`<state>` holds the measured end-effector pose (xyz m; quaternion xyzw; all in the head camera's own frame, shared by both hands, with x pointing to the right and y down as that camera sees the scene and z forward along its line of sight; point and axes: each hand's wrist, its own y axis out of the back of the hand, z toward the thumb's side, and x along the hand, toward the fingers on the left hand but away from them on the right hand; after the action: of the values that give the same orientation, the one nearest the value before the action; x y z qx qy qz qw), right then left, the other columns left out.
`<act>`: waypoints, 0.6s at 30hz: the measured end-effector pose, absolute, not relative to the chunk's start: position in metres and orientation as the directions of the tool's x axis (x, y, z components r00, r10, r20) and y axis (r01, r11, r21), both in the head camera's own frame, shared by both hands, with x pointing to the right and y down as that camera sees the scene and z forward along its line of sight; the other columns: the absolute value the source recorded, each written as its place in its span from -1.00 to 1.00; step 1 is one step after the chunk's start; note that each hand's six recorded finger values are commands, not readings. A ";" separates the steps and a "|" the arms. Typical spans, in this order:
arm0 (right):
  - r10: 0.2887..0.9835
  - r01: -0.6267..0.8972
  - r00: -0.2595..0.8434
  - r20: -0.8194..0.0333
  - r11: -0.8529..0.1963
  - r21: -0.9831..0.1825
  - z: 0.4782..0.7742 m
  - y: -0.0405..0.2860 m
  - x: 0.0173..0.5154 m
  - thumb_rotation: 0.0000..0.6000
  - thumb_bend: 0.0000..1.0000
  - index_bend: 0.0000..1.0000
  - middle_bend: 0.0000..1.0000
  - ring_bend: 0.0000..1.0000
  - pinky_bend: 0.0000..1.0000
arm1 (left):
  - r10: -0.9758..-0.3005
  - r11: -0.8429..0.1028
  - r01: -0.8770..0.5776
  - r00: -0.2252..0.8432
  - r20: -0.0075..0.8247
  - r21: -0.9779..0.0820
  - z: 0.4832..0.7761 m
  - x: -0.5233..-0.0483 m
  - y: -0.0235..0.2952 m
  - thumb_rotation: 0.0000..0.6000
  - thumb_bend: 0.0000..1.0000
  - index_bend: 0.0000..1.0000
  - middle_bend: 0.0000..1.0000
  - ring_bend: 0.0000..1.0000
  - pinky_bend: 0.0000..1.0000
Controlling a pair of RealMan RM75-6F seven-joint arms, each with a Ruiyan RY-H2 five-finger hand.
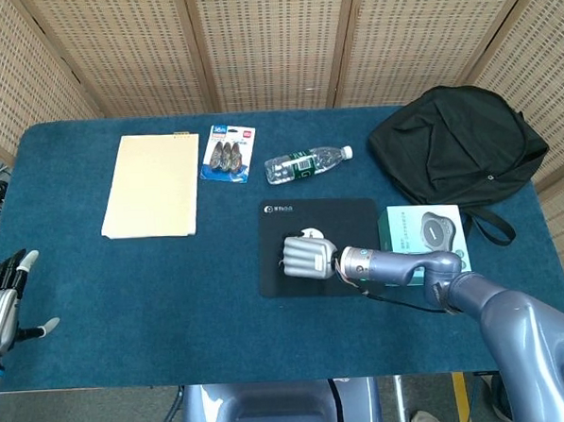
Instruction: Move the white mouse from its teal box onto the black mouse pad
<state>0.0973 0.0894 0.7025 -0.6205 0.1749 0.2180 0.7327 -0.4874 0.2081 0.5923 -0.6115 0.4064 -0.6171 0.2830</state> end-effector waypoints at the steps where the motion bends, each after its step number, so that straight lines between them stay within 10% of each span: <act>1: 0.097 -0.541 0.841 -0.532 0.139 -0.829 0.705 0.089 0.098 1.00 0.22 0.27 0.16 0.01 0.01 | -0.842 -0.515 -0.151 -0.093 0.531 -0.844 0.594 -0.488 0.207 1.00 -0.93 -1.00 -1.00 -1.00 -1.00; 12: 0.013 -0.545 0.829 -0.559 0.239 -0.803 0.718 0.091 0.111 1.00 0.14 0.24 0.05 -0.25 0.01 | -0.838 -0.521 -0.146 -0.101 0.537 -0.841 0.598 -0.488 0.206 1.00 -0.93 -1.00 -1.00 -1.00 -1.00; 18: 0.000 -0.552 0.820 -0.572 0.266 -0.791 0.724 0.094 0.116 1.00 -0.61 -0.29 -0.62 -0.84 -0.19 | -0.836 -0.526 -0.141 -0.098 0.540 -0.839 0.599 -0.486 0.206 1.00 -0.93 -1.00 -1.00 -1.00 -1.00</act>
<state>0.1159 0.0937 0.7237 -0.5781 0.2386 0.1818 0.7588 -0.4861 0.2062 0.5988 -0.6113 0.3997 -0.6238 0.2784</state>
